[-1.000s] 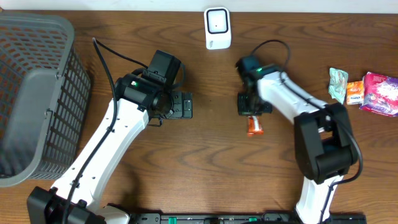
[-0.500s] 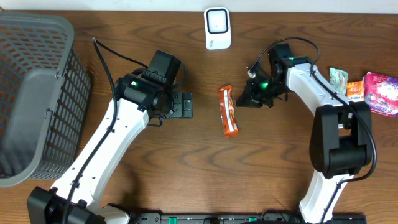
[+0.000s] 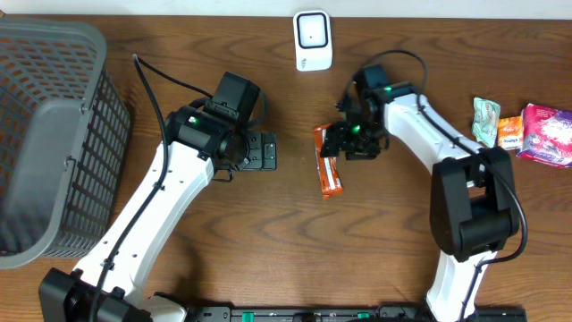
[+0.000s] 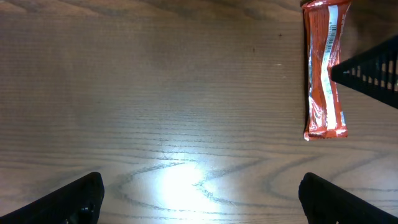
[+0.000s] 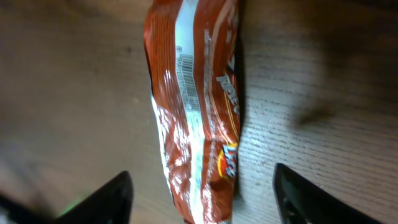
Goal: Scan the item barcode
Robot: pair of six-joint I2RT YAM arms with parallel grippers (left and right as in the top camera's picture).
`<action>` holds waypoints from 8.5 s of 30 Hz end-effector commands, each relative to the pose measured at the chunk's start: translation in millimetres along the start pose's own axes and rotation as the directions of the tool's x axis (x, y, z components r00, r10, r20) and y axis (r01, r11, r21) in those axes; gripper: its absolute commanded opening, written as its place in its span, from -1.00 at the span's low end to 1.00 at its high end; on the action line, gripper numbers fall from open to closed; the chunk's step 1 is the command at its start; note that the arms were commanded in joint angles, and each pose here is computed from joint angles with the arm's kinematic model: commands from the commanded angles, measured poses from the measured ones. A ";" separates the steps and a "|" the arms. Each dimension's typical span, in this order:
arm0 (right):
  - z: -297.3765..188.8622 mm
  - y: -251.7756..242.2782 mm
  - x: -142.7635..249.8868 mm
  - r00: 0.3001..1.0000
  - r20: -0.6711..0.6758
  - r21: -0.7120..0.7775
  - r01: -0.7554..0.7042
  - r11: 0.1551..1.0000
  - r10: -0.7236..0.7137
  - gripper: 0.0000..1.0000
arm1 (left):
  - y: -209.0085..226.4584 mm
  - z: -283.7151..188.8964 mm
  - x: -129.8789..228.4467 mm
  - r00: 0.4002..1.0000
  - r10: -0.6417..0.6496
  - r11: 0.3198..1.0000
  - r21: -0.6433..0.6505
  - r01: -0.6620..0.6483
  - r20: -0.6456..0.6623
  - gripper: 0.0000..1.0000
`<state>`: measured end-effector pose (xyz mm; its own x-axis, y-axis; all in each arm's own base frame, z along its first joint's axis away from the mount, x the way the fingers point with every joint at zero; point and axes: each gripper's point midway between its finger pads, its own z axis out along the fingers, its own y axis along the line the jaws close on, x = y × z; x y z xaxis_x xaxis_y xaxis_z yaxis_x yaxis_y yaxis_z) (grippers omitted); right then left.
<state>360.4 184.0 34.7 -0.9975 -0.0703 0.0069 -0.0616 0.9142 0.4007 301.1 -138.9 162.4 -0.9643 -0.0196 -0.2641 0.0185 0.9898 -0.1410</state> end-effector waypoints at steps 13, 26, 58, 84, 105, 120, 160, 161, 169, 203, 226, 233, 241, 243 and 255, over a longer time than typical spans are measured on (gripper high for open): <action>35.0 -1.8 -8.9 0.996 -0.033 -0.095 -0.082 0.992 0.079 0.01 | 1.7 1.8 0.3 1.000 0.013 1.000 -0.011 -0.013 -0.005 1.00; 73.3 -16.8 -2.8 0.990 -0.096 -0.068 -0.111 0.991 0.105 -0.98 | 1.7 1.8 0.2 1.000 0.013 1.000 -0.012 -0.013 -0.004 1.00; -43.0 -83.3 -21.1 0.940 0.296 0.881 -0.201 0.428 -0.169 -0.97 | 1.7 1.8 0.2 1.000 0.013 1.000 -0.012 -0.013 -0.004 1.00; -65.9 -5.3 -43.9 0.997 0.065 0.237 -0.053 0.970 0.039 0.16 | 1.7 1.8 0.2 1.000 0.013 1.000 -0.012 -0.013 -0.004 1.00; -32.8 -84.7 10.8 0.973 -0.111 0.303 -0.162 0.939 0.204 -0.98 | 1.7 1.8 0.3 1.000 0.013 1.000 -0.011 -0.013 -0.005 1.00; -30.2 -31.0 -2.2 0.989 -0.100 0.179 -0.093 0.979 0.112 -0.98 | 1.7 1.8 0.3 1.000 0.013 1.000 -0.011 -0.013 -0.005 1.00; -148.4 -163.4 -64.7 0.878 0.270 0.266 -0.462 0.846 0.395 0.98 | 1.7 1.8 0.3 1.000 0.013 1.000 -0.011 -0.013 -0.005 1.00; -148.4 -163.4 -64.7 0.878 0.270 0.266 -0.462 0.846 0.395 0.99 | 1.7 1.8 0.3 1.000 0.013 1.000 -0.011 -0.013 -0.005 1.00; -148.4 -163.4 -64.7 0.878 0.270 0.266 -0.462 0.846 0.395 0.99 | 1.7 1.8 0.3 1.000 0.013 1.000 -0.011 -0.013 -0.005 1.00; -148.4 -163.4 -64.7 0.878 0.270 0.266 -0.462 0.846 0.395 0.99 | -81.8 19.3 -13.6 0.977 -0.207 0.941 0.265 0.212 -0.044 1.00; -148.4 -163.4 -64.7 0.878 0.270 0.266 -0.462 0.846 0.395 0.98 | -109.9 69.0 -14.9 0.984 -0.170 0.970 0.169 0.177 -0.059 0.98; -148.4 -163.4 -64.7 0.878 0.270 0.266 -0.462 0.846 0.395 0.99 | -143.9 66.0 -32.0 0.985 -0.141 0.969 0.218 0.118 0.096 0.98; -148.4 -163.4 -64.7 0.878 0.270 0.266 -0.462 0.846 0.395 0.98 | -170.0 76.4 -35.6 0.953 -0.116 0.987 0.138 0.080 0.281 0.98; -148.4 -163.4 -64.7 0.878 0.270 0.266 -0.462 0.846 0.395 0.98 | -170.2 88.5 -34.2 0.948 -0.099 0.993 0.095 0.073 0.304 0.98; -148.4 -163.4 -64.7 0.878 0.270 0.266 -0.462 0.846 0.395 0.98 | -180.2 161.0 -29.2 0.953 -0.033 0.999 0.042 0.022 0.300 0.95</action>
<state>438.5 -22.4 94.4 -0.9170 0.3942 -0.0612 0.3892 0.9177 0.0797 359.7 -336.4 41.5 -0.8605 -0.0981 -0.5000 0.0035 0.9801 -0.1984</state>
